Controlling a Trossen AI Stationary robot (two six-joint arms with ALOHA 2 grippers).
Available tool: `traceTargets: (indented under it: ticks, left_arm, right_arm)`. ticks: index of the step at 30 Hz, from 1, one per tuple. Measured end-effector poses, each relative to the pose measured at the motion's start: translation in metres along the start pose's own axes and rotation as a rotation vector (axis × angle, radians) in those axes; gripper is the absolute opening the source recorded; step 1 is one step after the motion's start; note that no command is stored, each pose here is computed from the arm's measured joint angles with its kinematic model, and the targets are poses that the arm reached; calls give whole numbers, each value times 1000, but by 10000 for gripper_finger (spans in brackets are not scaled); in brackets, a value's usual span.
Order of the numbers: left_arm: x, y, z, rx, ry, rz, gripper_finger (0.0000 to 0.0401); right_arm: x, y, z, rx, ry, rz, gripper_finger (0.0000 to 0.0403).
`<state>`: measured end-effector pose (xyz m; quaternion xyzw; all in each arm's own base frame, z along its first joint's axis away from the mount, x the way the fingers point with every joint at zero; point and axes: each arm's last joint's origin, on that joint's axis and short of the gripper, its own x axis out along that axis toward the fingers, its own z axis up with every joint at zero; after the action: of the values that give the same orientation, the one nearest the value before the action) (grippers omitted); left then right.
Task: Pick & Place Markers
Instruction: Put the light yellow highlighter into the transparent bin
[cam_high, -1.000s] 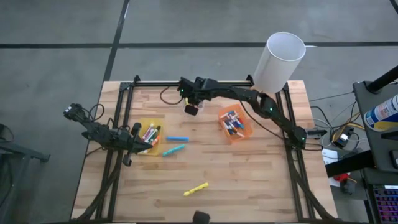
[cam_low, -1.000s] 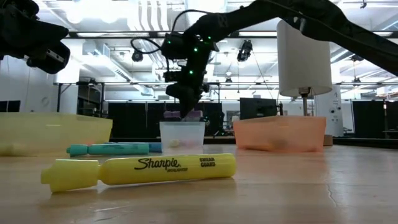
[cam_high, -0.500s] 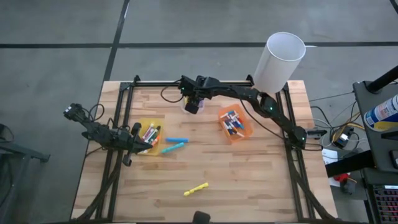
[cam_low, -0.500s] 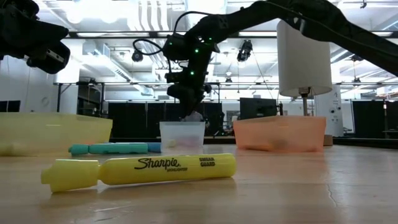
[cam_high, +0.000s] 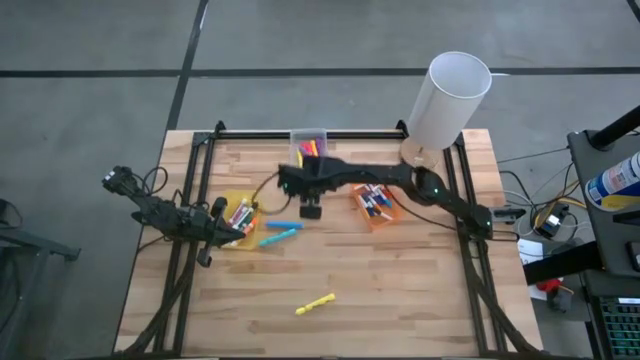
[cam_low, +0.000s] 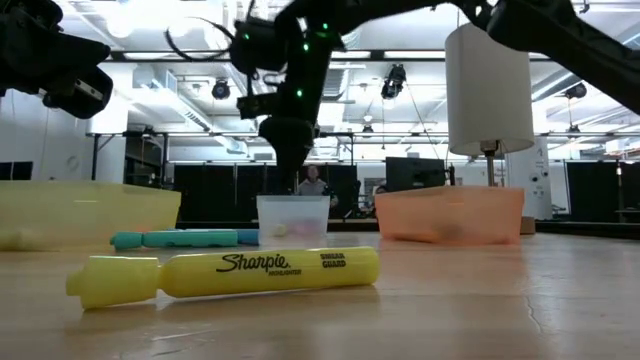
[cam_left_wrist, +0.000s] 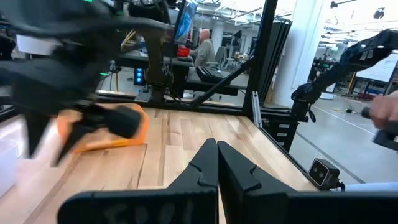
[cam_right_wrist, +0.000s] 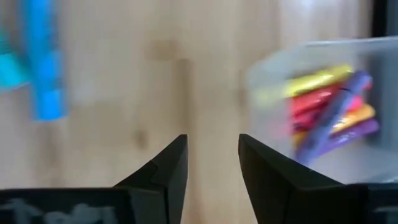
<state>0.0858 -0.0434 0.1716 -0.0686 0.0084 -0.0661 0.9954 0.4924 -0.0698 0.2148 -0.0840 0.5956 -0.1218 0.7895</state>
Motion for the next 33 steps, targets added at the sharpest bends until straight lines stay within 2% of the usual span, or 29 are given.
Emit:
traceTargets:
  ticks: [10, 18, 26, 33]
  left_arm:
    - [0, 0, 0, 0, 0, 0, 0]
    - [0, 0, 0, 0, 0, 0, 0]
    - [0, 0, 0, 0, 0, 0, 0]
    - [0, 0, 0, 0, 0, 0, 0]
  right_arm:
    - [-33, 111, -3, -199, -23, 102, 138]
    - [-63, 194, -19, -338, -72, 150, 140]
    - [-85, 248, -34, -356, -146, 197, 132]
    - [-92, 273, -39, -352, -216, 243, 128]
